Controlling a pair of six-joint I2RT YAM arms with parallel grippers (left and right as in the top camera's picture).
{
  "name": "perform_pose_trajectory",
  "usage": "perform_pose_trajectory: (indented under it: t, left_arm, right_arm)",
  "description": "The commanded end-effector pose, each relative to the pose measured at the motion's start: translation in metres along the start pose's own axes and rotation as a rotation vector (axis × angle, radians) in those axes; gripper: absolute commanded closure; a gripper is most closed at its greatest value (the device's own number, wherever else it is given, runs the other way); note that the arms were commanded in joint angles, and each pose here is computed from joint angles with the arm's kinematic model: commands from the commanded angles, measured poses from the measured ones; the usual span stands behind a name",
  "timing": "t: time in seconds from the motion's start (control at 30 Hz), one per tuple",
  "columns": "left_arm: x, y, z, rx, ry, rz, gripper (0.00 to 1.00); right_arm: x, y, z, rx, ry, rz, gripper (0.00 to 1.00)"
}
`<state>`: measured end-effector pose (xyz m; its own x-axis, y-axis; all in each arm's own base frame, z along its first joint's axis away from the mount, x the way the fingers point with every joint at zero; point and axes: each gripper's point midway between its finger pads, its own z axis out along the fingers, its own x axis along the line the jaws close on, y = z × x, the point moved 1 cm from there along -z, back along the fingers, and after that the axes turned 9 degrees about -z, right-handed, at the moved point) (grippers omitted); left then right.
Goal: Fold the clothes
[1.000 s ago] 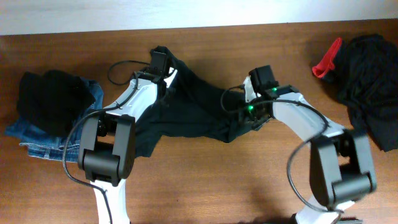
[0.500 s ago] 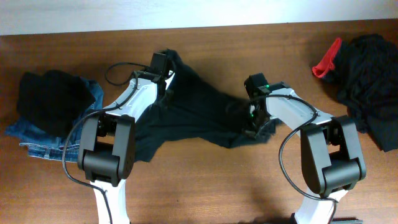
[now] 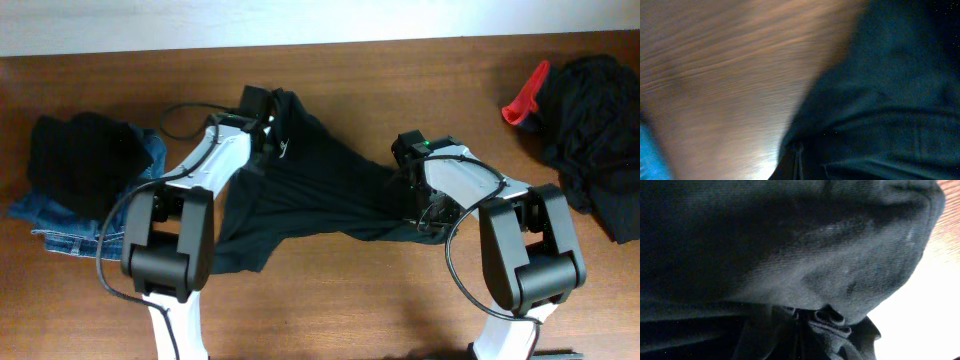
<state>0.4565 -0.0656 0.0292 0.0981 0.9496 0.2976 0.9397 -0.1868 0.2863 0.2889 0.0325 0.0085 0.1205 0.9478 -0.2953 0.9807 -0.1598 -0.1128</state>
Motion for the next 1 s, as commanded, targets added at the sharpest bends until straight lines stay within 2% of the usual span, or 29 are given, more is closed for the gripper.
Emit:
perform_pose_trajectory:
  t: [0.0,0.13,0.2,0.27,0.37,0.43,0.53,0.63,0.8,0.97]
  left_arm:
    - [0.059,0.011,-0.033,-0.066,0.142,-0.124,1.0]
    - [0.088,0.009,-0.041,-0.072,0.149,-0.248,0.99]
    - [0.085,0.011,-0.043,-0.078,0.071,-0.266,0.99]
    - [0.069,0.014,-0.044,-0.082,-0.047,-0.262,0.98]
    - [0.028,0.019,-0.051,-0.093,-0.26,-0.159,0.98]
    - [0.011,0.02,-0.056,-0.097,-0.314,-0.128,0.98]
    - [-0.013,0.014,-0.064,-0.088,-0.363,-0.03,0.98]
    - [-0.034,-0.007,-0.068,-0.019,-0.372,0.062,0.98]
    - [-0.042,-0.041,-0.054,0.097,-0.366,0.007,0.98]
    - [-0.047,-0.078,-0.033,0.178,-0.359,0.021,0.98]
  right_arm:
    - [-0.013,-0.003,0.021,0.025,-0.094,0.007,0.96]
    - [-0.013,-0.003,0.021,0.025,-0.093,0.007,0.96]
    - [-0.013,-0.003,0.021,0.025,-0.093,0.007,0.96]
    - [-0.013,-0.003,0.021,0.025,-0.093,0.003,0.96]
    - [-0.013,-0.003,0.021,0.025,-0.093,0.003,0.97]
    - [-0.013,-0.003,0.021,0.025,-0.093,0.003,0.96]
    - [-0.013,-0.003,0.021,0.025,-0.093,0.003,0.96]
    - [-0.013,-0.003,0.021,0.026,-0.093,0.003,0.96]
    - [-0.013,-0.003,0.021,0.025,-0.092,0.004,0.96]
    - [-0.013,-0.002,0.021,0.022,-0.091,0.004,0.96]
